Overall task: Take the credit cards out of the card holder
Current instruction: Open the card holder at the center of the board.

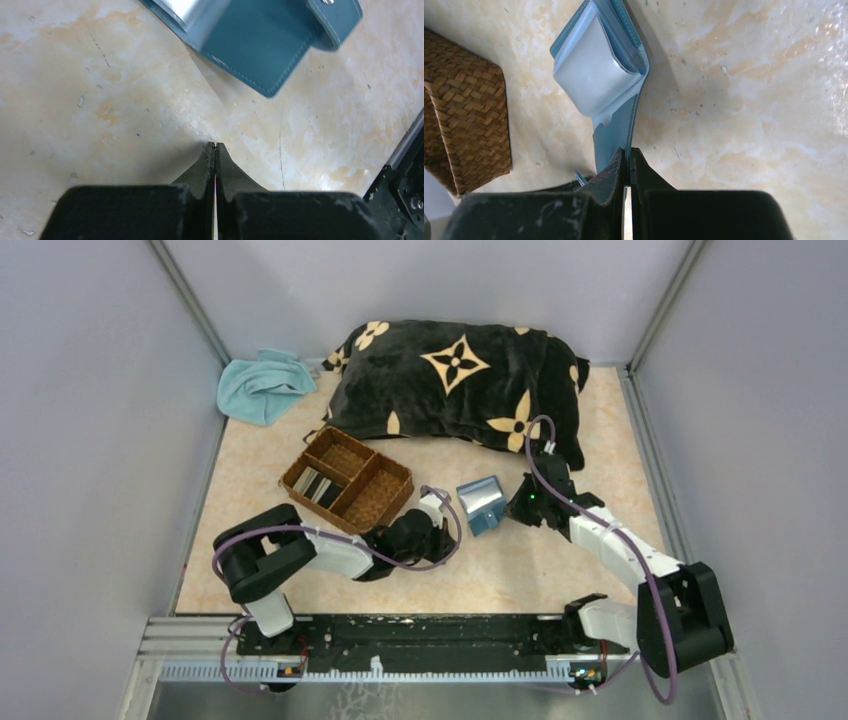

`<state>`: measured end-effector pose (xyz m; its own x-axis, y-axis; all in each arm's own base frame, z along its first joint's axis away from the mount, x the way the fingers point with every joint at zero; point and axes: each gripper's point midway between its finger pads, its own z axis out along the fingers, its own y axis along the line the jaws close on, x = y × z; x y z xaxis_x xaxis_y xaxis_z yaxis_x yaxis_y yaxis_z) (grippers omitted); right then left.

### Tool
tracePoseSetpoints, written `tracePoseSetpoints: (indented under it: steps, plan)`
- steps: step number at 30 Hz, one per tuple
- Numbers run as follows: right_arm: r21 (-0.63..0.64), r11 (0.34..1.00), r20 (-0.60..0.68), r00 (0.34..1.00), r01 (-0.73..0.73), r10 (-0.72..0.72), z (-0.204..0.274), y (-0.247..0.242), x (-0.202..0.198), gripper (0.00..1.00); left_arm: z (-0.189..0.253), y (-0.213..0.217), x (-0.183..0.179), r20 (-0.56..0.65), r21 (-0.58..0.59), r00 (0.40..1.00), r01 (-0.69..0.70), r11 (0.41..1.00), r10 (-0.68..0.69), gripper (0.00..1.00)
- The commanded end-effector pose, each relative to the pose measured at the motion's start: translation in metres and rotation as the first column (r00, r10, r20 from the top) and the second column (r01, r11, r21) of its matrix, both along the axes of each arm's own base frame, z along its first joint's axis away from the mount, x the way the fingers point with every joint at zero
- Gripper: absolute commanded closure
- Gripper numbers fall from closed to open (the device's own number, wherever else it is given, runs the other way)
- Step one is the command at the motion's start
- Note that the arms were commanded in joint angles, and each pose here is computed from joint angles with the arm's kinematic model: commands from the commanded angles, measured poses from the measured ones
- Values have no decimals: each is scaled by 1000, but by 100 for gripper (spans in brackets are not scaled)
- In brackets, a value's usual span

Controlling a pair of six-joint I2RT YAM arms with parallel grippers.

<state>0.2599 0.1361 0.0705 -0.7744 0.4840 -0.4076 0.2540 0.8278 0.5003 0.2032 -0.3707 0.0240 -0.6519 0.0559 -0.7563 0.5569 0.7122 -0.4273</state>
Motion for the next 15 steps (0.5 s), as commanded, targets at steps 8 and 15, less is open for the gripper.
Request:
tracePoseSetpoints:
  steps: [8, 15]
  plan:
    - [-27, 997, 85, 994, -72, 74, 16, 6, 28, 100, 25, 9, -6, 42, 37, 999, -25, 999, 24, 98]
    - [-82, 989, 90, 987, -123, 130, 5, -1, 17, 100, 51, -4, 7, 124, 48, 992, -1, 999, -5, 66]
